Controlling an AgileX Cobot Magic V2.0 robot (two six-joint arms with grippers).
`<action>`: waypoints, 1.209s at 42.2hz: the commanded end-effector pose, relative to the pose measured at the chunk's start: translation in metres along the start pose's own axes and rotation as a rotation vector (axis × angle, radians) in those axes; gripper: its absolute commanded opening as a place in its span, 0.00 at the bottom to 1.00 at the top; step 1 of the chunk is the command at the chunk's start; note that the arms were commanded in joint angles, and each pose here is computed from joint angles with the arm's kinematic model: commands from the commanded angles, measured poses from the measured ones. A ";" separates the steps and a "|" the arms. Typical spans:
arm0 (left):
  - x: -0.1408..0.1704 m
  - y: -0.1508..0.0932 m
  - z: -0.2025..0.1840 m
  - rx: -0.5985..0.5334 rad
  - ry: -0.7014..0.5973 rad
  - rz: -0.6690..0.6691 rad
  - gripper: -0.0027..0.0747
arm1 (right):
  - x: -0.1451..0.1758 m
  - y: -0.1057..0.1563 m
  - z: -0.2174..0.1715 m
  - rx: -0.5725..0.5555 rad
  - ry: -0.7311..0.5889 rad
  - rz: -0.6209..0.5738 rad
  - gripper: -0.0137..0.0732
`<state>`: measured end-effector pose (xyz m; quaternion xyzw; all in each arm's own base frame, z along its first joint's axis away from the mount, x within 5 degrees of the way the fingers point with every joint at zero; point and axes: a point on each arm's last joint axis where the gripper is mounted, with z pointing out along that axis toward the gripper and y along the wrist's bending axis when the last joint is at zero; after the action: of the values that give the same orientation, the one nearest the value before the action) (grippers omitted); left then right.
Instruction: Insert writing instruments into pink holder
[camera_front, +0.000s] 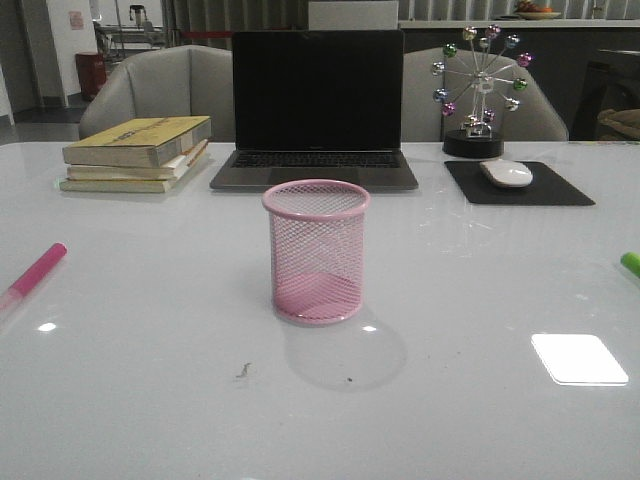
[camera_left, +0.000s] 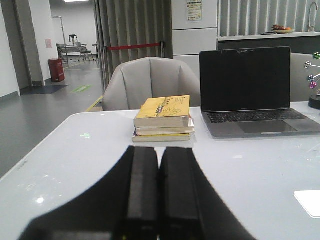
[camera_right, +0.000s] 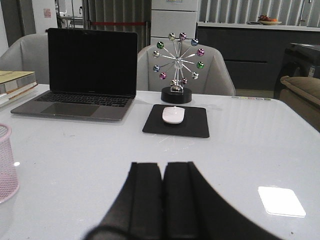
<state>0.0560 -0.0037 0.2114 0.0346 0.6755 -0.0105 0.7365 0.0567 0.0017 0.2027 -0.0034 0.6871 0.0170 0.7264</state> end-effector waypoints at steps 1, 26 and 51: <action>-0.008 0.001 -0.002 -0.007 -0.101 -0.011 0.16 | -0.010 0.000 -0.002 0.001 -0.104 -0.003 0.22; -0.009 0.001 -0.002 -0.008 -0.118 -0.011 0.16 | -0.014 0.000 -0.003 0.003 -0.141 -0.025 0.22; -0.166 0.005 -0.021 0.008 -0.197 -0.039 0.16 | -0.136 0.004 -0.016 -0.022 -0.127 -0.016 0.22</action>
<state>0.0196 -0.0019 0.3456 0.0308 0.6002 -0.0164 0.7991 0.0308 0.0023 0.3101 -0.0143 0.6417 0.0164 0.7667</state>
